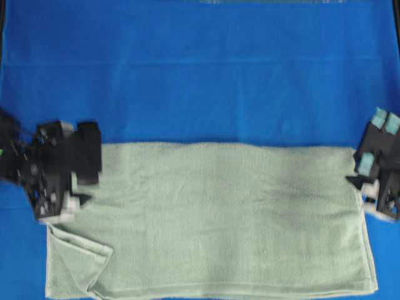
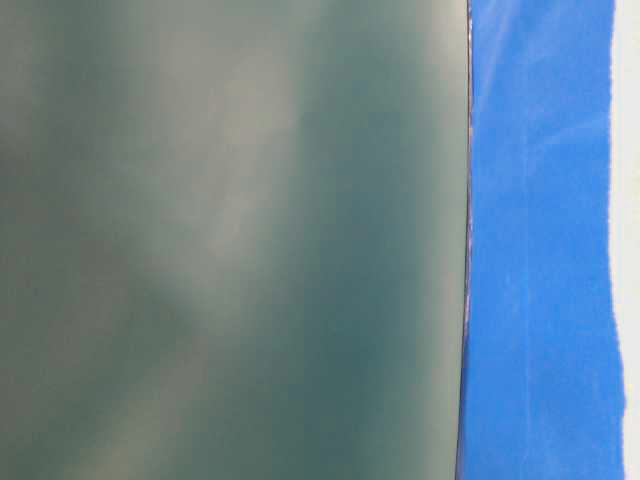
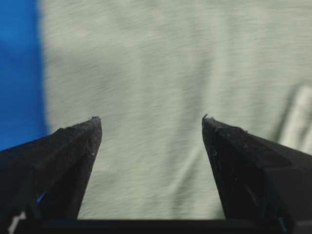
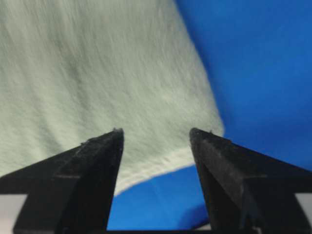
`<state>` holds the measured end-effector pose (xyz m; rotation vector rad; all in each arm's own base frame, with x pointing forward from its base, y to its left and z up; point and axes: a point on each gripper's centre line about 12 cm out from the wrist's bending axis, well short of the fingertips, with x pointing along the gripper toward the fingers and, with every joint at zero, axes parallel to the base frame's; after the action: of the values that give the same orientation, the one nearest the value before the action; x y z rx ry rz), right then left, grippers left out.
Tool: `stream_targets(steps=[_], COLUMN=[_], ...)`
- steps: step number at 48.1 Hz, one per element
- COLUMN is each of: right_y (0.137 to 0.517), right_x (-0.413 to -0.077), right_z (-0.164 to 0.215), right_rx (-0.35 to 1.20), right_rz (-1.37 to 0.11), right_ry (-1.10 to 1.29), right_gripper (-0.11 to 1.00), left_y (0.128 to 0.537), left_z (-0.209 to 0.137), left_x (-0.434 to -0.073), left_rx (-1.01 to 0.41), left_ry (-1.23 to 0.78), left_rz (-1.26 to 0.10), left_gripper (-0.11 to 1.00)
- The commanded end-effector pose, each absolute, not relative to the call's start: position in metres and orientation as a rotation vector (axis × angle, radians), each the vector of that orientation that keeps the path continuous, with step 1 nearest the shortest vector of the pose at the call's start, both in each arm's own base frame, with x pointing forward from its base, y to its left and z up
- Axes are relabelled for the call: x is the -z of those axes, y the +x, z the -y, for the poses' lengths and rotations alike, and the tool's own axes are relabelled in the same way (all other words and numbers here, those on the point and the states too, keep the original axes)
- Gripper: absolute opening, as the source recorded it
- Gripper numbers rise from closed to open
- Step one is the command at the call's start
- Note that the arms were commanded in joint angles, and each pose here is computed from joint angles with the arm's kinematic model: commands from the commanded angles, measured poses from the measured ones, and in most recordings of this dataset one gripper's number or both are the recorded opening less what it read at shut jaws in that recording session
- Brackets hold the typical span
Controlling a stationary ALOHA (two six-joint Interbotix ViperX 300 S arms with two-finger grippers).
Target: Fold a bath towel.
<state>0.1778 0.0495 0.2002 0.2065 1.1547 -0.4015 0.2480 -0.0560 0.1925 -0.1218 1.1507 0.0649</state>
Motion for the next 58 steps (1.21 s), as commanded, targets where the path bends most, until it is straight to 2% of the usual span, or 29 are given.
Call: stream_targets(steps=[1,26,34,37,40,46,48,50,58], right_y=[0.18,0.201,0.211,0.211,0.209,0.207,0.206,0.206,0.207], right_x=[-0.195,-0.1,-0.088,-0.087,-0.086,-0.087,-0.087,-0.088,-0.1], right_z=[-0.039,-0.006,-0.006,-0.005,-0.005,-0.005,-0.005,-0.005,-0.004], right_rx=[0.414,0.399,0.389,0.396,0.399,0.402,0.402,0.403,0.412], right_rz=[-1.163,-1.261,-1.275,-1.287,-1.292,-1.291,-1.288,-1.284,-1.26], right_ry=[0.241,0.26,0.263,0.26,0.258,0.265,0.273,0.282,0.287], right_gripper=[0.6,0.6,0.59,0.57,0.5,0.21,0.15,0.15,0.15], left_y=[0.246,0.214,0.215,0.218,0.218,0.218,0.218,0.218,0.223], left_z=[0.042,-0.001,0.001,0.001,0.003,0.005,0.005,0.005,0.004], left_x=[-0.192,-0.09,-0.08,-0.081,-0.081,-0.081,-0.081,-0.081,-0.092], left_rx=[-0.096,-0.2,-0.19,-0.19,-0.185,-0.171,-0.173,-0.177,-0.18], left_ry=[-0.118,-0.148,-0.159,-0.163,-0.163,-0.15,-0.152,-0.159,-0.151], left_rz=[-1.124,-1.233,-1.232,-1.228,-1.226,-1.225,-1.225,-1.223,-1.21], left_gripper=[0.78,0.79,0.76,0.69,0.56,0.23,0.15,0.12,0.12])
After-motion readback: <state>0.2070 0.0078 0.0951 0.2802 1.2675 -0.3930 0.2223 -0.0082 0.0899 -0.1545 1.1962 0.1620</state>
